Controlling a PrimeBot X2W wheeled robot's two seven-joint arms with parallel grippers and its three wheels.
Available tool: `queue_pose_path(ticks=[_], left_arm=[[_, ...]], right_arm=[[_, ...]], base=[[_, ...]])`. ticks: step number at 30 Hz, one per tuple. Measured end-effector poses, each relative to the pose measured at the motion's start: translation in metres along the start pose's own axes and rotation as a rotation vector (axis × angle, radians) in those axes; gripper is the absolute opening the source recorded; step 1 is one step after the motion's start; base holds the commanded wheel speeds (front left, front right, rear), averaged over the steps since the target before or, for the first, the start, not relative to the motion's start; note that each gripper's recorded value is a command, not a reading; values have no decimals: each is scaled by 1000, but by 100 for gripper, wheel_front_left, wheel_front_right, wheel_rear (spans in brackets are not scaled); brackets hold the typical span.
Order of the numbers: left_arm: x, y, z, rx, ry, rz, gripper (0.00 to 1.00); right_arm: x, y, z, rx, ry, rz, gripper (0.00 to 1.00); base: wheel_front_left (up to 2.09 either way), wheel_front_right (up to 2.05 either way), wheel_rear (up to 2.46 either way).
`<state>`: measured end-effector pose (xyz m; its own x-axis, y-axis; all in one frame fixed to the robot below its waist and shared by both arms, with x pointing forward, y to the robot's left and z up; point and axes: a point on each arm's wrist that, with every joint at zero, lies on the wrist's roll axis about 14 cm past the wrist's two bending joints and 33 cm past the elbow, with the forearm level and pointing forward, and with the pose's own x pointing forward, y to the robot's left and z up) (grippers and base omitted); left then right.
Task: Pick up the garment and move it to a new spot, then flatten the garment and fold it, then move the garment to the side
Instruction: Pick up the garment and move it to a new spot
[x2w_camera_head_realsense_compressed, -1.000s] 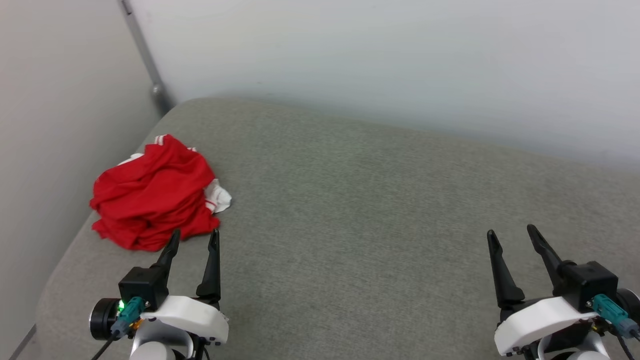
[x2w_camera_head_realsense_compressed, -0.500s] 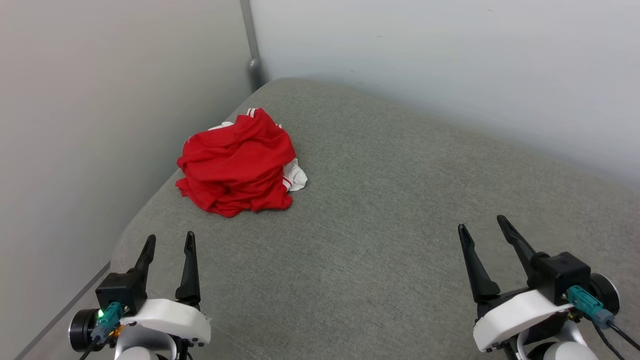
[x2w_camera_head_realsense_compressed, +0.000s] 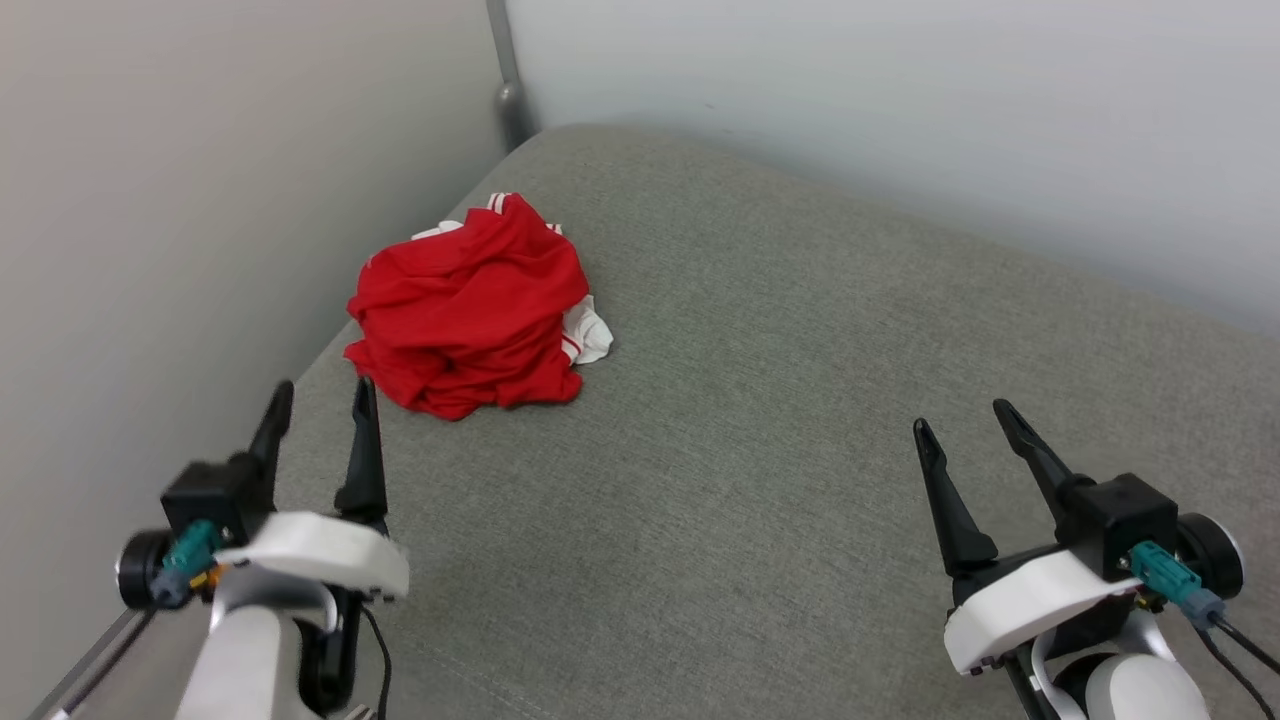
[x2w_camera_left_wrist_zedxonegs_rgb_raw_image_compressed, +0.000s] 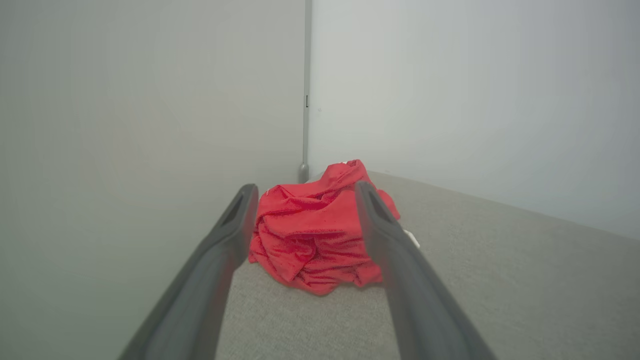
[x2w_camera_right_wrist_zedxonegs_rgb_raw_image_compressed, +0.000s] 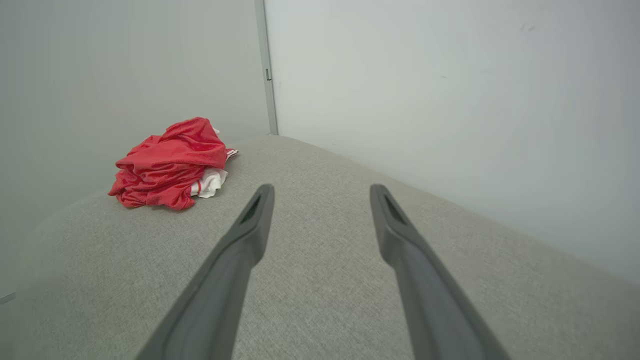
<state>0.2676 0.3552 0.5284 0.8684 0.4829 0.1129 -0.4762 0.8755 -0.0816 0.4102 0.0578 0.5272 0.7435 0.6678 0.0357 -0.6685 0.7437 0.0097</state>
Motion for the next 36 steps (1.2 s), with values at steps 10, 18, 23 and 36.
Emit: queue_pose_path(ticks=[10,18,23,36], left_arm=[[117,-33,68,26,-50,-127,100],[188,-48,2,29,331,-157,100],[183,-49,-89,30,716,-146,100],[137,-38,-182,-89,1135,-74,0]], right_arm=[[5,-40,-7,-8,14,-87,100],[0,-90,-37,14,57,-203,100],[-10,-116,-67,42,112,-270,100],[-20,-142,-89,51,143,-336,100]], base=[[0,0,0],[0,0,0],[0,0,0],[0,0,0]])
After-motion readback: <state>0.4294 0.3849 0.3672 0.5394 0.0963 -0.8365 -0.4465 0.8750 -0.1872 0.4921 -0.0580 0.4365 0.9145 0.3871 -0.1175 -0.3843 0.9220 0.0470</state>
